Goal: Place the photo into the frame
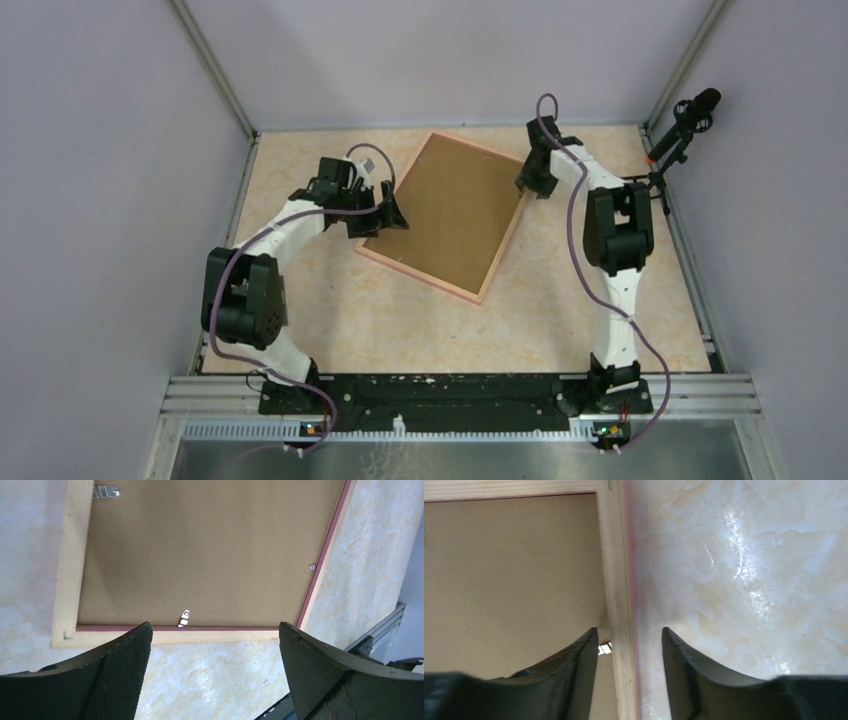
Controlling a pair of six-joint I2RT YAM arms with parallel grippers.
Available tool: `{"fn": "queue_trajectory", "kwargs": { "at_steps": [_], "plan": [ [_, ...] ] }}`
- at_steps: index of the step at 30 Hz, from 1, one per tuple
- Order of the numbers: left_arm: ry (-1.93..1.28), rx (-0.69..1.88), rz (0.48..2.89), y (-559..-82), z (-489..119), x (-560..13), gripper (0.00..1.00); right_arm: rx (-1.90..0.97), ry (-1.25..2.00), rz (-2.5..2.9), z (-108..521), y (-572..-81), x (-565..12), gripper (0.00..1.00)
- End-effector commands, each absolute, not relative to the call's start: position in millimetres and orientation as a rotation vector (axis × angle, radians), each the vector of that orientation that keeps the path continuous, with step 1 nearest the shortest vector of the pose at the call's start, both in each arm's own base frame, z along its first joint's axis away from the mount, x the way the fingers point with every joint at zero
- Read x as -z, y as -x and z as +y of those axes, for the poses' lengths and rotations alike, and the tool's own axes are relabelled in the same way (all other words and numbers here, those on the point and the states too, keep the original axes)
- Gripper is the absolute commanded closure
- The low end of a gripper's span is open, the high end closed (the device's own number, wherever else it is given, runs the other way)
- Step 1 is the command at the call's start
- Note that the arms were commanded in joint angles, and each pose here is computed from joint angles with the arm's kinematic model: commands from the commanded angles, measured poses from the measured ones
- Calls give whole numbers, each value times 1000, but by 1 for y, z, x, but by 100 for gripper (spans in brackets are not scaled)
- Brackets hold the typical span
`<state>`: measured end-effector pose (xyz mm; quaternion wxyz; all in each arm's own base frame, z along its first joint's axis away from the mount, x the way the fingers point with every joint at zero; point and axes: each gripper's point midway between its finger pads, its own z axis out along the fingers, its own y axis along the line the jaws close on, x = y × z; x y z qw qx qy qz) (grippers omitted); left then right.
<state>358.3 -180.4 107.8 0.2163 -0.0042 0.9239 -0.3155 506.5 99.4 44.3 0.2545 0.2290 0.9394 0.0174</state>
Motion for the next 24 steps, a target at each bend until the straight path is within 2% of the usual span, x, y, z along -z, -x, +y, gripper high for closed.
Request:
{"fn": "queue_trajectory", "kwargs": {
  "at_steps": [1,2,4,8,13,16,21,22,24],
  "plan": [
    [0,751,2419,-365,-167,-141,1,10,-757,2514,81,-506,-39,63],
    [12,726,2412,-365,-164,-143,1,-2,-771,2521,83,-501,-36,70],
    [58,719,2416,-361,-163,-147,1,-69,-803,2519,89,-491,-33,79],
    [175,867,2411,-333,-172,-154,1,-155,-898,2482,93,-464,-27,100],
    [343,877,2439,-303,-164,-124,1,-259,-1087,2400,93,-417,-23,100],
    [389,913,2509,-292,-167,-99,1,-443,-1189,2363,109,-389,-19,100],
    [374,1029,2551,-299,-184,-89,1,-588,-1236,2378,131,-334,-9,100],
    [369,1026,2552,-303,-184,-87,1,-595,-1226,2380,135,-326,-10,98],
    [360,1012,2567,-312,-184,-83,1,-587,-1182,2409,145,-309,-12,89]
  ]
}}
